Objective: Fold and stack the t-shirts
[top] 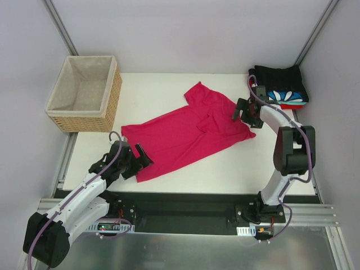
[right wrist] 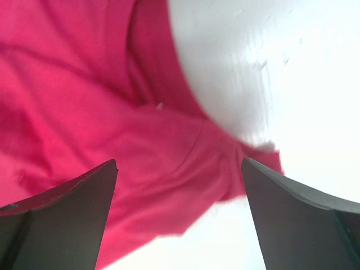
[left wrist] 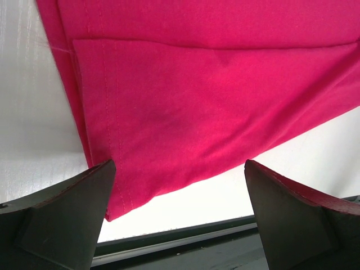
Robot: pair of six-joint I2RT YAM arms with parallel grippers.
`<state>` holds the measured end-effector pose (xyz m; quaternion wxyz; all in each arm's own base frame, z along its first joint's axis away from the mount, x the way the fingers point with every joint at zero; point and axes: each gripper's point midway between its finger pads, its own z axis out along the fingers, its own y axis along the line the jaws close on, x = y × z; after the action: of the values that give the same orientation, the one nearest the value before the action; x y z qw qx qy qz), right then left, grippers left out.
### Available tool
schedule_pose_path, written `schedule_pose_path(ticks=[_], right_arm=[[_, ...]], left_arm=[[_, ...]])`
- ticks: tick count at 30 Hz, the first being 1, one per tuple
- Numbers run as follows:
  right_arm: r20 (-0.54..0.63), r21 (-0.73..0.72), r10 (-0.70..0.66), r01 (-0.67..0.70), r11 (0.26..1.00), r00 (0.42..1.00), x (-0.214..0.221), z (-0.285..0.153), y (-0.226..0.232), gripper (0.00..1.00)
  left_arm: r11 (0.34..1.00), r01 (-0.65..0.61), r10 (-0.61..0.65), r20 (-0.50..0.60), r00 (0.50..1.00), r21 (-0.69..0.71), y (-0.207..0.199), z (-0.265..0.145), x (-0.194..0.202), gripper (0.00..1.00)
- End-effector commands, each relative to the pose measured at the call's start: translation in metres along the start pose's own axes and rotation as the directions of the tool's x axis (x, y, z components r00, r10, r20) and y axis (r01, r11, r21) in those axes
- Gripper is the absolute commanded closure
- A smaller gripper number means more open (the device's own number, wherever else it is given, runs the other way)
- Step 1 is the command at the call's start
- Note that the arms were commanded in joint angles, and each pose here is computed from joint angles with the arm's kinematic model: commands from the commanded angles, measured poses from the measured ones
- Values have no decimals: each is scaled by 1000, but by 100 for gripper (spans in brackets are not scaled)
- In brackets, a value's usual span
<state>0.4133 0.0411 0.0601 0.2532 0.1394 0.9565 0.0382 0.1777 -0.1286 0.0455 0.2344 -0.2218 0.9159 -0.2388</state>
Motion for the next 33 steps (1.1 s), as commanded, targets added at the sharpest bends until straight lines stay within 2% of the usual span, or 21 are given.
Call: schedule_pose_path(ticks=[1, 6, 9, 14, 20, 26, 30, 33], right_arm=[[76, -52, -14, 18, 998, 997, 2, -41, 16, 3], [65, 85, -45, 39, 996, 997, 21, -51, -15, 1], [44, 116, -31, 25, 993, 999, 36, -55, -28, 1], [21, 144, 13, -16, 989, 1000, 44, -54, -54, 2], [37, -32, 117, -116, 993, 992, 32, -48, -52, 1], [30, -76, 123, -120, 990, 992, 23, -40, -48, 2], [24, -89, 128, -126, 988, 991, 20, -35, -45, 9], [17, -70, 140, -138, 988, 990, 22, -31, -48, 18]], left_arm=[[999, -25, 23, 27, 999, 46, -21, -10, -13, 1], [994, -27, 25, 16, 1000, 109, -42, -18, -17, 1], [988, -18, 21, -17, 1000, 156, -54, -18, -14, 1], [988, -27, 38, -69, 997, 155, -56, -7, 2, 1], [991, -21, 36, -111, 993, 133, -46, 11, 15, 1], [990, -24, 42, -127, 991, 137, -43, 16, 20, 1], [991, -29, 45, -125, 991, 134, -41, 17, 21, 1], [991, -29, 45, -125, 991, 134, -40, 17, 21, 1]])
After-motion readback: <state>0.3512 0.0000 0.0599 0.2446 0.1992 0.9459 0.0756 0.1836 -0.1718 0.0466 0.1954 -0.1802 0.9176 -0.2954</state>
